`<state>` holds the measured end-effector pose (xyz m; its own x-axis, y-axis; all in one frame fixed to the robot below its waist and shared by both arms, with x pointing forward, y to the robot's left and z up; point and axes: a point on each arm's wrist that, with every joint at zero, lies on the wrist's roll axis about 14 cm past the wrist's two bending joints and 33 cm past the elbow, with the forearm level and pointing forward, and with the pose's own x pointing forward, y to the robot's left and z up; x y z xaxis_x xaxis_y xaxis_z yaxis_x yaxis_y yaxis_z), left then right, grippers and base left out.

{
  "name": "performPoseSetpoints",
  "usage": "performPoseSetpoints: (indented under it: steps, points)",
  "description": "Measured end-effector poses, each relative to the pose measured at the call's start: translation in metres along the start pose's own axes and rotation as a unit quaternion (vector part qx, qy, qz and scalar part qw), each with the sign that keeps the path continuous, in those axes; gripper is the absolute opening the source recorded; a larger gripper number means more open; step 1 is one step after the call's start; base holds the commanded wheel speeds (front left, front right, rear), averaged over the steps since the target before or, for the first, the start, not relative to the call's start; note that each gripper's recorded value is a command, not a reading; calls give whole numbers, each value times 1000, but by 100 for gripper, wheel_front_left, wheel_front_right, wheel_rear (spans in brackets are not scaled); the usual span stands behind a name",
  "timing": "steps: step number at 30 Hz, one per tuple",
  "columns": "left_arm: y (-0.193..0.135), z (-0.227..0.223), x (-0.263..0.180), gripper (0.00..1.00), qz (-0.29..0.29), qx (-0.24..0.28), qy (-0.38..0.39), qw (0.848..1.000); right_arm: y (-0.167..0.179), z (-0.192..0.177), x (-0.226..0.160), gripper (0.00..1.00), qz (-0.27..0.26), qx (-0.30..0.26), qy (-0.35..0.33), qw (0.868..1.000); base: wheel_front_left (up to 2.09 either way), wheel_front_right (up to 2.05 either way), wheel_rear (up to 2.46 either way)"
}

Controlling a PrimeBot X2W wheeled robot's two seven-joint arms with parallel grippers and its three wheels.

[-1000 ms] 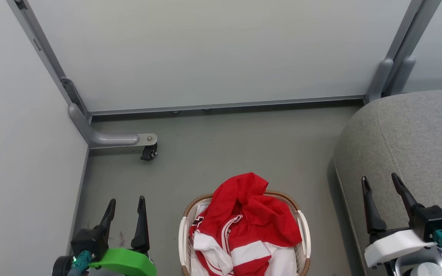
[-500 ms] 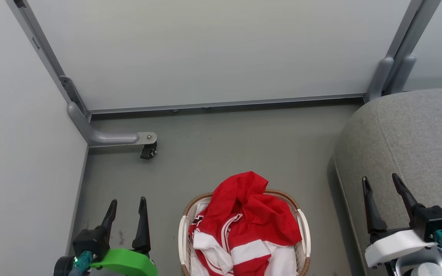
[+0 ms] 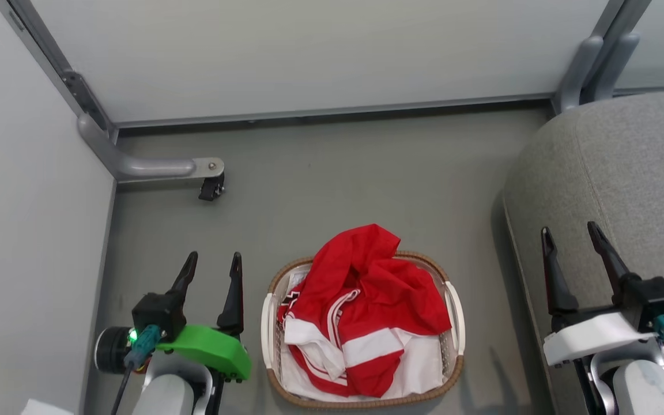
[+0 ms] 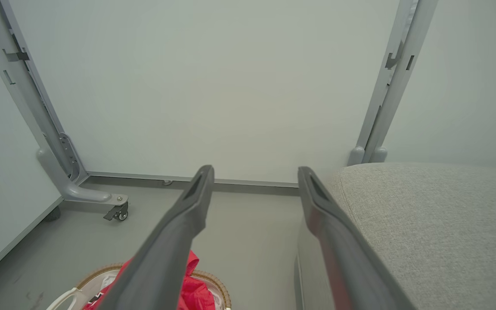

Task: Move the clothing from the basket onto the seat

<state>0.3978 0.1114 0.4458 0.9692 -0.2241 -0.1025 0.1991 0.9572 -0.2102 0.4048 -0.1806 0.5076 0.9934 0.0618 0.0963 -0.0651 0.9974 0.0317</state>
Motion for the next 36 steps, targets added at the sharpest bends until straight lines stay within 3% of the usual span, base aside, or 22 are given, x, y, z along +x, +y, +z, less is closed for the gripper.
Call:
performPoseSetpoints:
  steps: [8, 18, 27, 36]
  points:
    - [-16, -64, 41, 100, -59, 32, 109, 992, -5, -19, 32, 100, -4, 1, 11, 1000, 0, 0, 0]
    - [-16, -155, 66, 100, -122, 98, 250, 955, -12, -69, 59, 100, -9, 4, 56, 998, 0, 0, 0]
    - [-23, -242, 42, 100, -196, 143, 385, 890, -18, -118, 72, 100, -15, 9, 98, 995, 0, 0, 0]
    - [-35, -292, 26, 100, -266, 177, 448, 835, -28, -158, 66, 100, -26, 10, 141, 990, 0, 0, 0]
